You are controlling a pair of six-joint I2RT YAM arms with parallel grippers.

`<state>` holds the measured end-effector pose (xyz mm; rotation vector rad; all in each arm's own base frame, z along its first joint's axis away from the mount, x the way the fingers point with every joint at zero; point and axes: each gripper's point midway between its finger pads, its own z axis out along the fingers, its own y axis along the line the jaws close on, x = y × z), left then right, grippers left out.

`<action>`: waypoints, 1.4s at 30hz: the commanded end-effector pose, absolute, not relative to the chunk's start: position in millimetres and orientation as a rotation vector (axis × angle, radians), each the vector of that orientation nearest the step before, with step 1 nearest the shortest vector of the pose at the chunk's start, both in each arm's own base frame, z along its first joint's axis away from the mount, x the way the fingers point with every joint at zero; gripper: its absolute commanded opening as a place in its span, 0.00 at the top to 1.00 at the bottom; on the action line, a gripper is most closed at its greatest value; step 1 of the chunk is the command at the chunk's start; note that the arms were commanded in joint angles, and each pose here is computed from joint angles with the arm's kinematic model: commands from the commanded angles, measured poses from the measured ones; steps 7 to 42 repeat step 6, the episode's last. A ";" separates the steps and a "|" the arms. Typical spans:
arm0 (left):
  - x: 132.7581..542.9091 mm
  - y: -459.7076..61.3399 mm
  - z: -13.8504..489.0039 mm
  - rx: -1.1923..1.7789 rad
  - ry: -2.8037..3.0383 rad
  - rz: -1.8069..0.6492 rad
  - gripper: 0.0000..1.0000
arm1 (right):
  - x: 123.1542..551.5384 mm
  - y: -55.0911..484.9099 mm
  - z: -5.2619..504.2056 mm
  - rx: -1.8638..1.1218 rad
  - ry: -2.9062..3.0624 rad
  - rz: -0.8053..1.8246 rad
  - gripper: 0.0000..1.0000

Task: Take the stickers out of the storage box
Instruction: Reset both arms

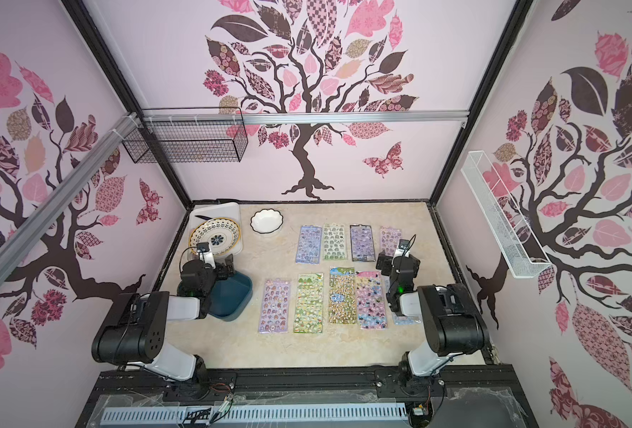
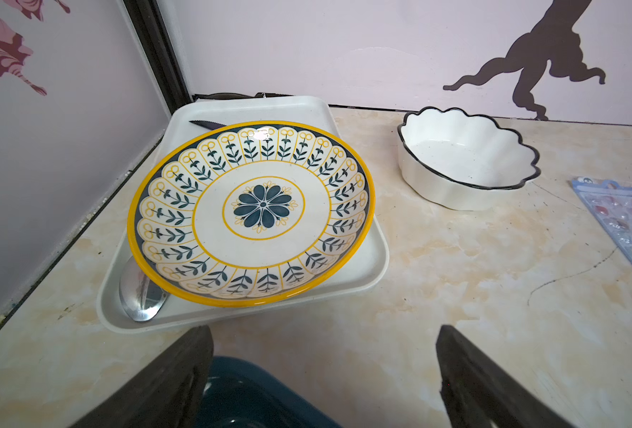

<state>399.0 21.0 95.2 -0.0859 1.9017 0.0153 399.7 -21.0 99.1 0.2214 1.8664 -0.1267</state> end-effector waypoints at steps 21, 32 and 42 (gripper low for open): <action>401.8 19.5 100.5 -0.079 1.881 0.023 0.02 | 402.5 -19.1 107.9 0.226 1.843 -0.107 0.01; 401.8 19.5 100.5 -0.079 1.881 0.023 0.02 | 402.5 -19.1 107.9 0.226 1.843 -0.107 0.01; 401.8 19.5 100.5 -0.079 1.881 0.023 0.02 | 402.5 -19.1 107.9 0.226 1.843 -0.107 0.01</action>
